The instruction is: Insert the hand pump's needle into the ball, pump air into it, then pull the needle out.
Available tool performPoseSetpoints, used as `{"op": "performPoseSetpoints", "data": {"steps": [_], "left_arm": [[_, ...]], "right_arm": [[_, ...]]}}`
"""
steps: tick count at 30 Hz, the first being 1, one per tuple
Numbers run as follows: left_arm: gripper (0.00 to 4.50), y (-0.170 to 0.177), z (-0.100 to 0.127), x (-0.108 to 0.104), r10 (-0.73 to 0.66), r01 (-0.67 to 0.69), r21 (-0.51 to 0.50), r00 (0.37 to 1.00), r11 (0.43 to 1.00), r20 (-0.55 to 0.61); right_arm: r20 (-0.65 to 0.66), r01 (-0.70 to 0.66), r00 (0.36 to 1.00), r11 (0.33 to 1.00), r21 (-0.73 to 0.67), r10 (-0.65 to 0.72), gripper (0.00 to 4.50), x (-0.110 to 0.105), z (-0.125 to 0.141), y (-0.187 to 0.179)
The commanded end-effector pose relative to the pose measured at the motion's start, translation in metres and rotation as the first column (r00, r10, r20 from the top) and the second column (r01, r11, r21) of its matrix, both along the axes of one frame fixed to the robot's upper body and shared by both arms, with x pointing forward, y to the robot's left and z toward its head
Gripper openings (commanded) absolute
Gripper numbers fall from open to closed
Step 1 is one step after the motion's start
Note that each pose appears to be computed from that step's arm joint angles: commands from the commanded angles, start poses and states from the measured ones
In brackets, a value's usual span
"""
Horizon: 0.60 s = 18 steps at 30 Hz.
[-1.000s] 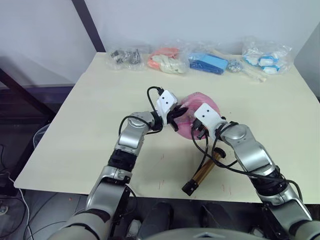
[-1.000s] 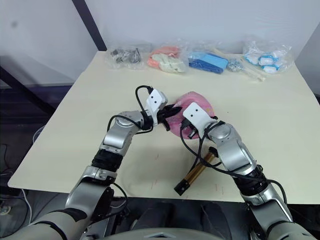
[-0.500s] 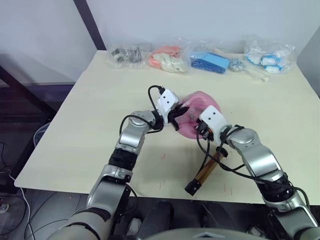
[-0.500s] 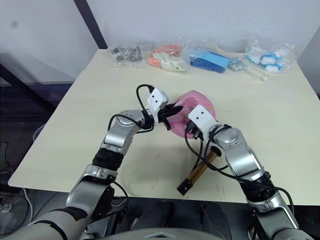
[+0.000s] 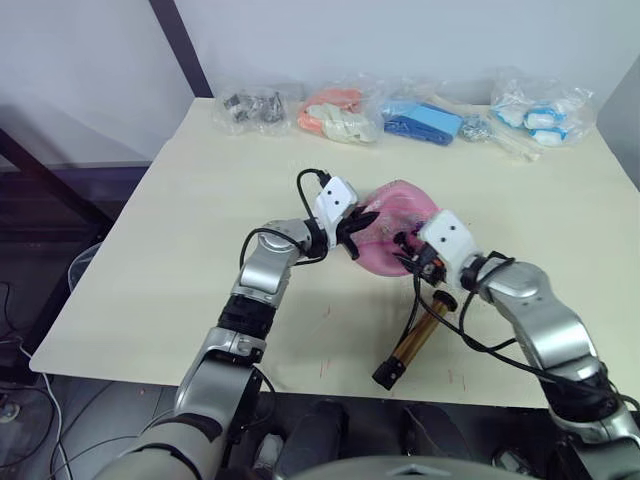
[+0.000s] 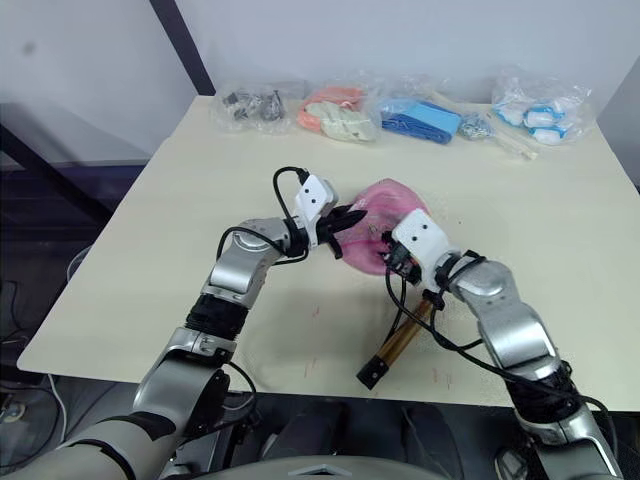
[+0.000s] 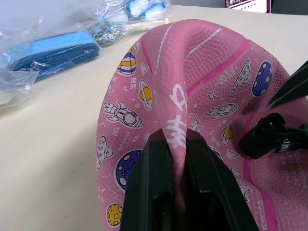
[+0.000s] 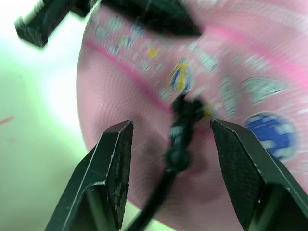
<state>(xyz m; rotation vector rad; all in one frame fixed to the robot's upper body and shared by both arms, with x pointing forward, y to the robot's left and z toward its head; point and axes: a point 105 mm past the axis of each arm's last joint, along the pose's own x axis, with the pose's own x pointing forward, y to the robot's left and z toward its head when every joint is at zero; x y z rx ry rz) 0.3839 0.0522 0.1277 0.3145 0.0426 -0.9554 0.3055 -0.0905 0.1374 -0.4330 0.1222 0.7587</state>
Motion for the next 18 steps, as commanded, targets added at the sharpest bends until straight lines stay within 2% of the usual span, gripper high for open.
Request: {"op": "performPoseSetpoints", "data": {"steps": [1, 9, 13, 18], "left_arm": [[0.0, 0.011, -0.056, -0.006, 0.049, -0.031, 0.103, 0.984, 0.994, -0.169], [0.0, 0.008, -0.046, -0.004, 0.003, 0.013, 0.128, 0.993, 0.992, -0.119], [0.0, 0.006, -0.042, -0.003, -0.014, 0.028, 0.133, 0.994, 0.991, -0.108], [0.0, 0.006, -0.036, 0.0, -0.028, 0.041, 0.137, 0.995, 0.99, -0.095]], "right_arm": [[0.121, -0.045, 0.992, 0.991, 0.128, 0.029, 2.67, -0.013, 0.032, -0.006], [0.075, -0.05, 0.997, 0.95, 0.308, 0.028, 2.67, -0.047, 0.031, -0.055], [0.031, -0.077, 0.997, 0.937, 0.341, 0.071, 4.48, -0.069, 0.027, -0.082], [0.041, -0.064, 0.998, 0.948, 0.311, 0.054, 4.48, -0.091, 0.028, -0.117]]}}
